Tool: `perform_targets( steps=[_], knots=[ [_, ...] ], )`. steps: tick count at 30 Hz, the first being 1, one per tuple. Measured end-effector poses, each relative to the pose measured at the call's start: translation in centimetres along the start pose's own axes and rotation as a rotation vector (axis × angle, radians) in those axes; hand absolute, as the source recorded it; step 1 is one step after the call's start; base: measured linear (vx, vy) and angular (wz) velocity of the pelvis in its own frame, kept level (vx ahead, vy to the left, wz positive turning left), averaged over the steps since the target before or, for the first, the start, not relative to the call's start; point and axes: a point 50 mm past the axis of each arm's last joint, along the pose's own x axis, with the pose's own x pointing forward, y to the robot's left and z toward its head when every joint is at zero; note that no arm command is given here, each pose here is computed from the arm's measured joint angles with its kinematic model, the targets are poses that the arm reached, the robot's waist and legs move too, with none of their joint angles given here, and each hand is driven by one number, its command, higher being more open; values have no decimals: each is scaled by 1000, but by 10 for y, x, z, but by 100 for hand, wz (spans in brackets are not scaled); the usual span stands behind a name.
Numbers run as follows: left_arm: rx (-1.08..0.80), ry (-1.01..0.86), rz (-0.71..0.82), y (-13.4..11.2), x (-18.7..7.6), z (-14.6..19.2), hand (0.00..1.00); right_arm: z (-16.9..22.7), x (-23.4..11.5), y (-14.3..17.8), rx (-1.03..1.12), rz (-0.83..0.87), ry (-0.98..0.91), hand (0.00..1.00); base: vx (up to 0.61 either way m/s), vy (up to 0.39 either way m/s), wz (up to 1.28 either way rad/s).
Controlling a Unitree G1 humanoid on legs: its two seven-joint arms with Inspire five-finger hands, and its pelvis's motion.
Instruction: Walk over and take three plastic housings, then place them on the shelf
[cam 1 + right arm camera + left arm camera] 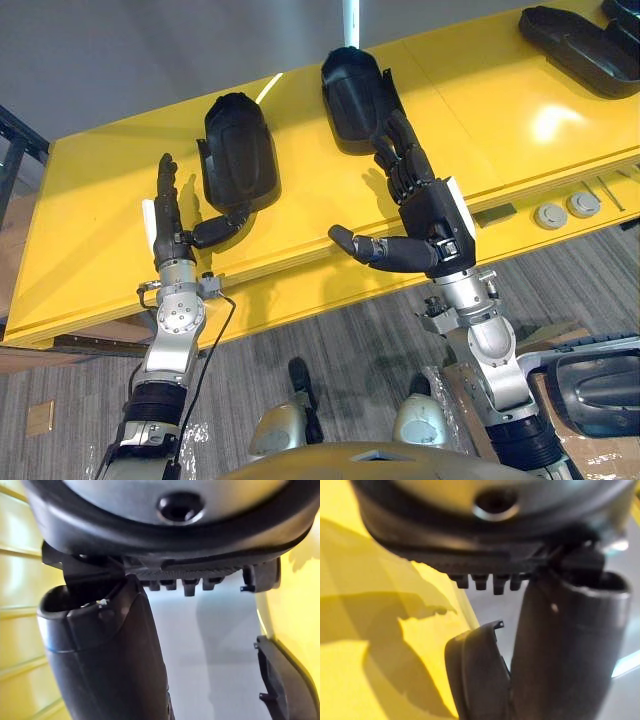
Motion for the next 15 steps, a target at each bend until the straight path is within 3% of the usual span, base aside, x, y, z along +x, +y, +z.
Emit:
perform_targets(
  steps=[15],
  knots=[
    [-49, -79, 71, -10, 35, 26, 100, 5, 15, 0, -1, -20, -43, 100, -1, -5, 0]
  ],
)
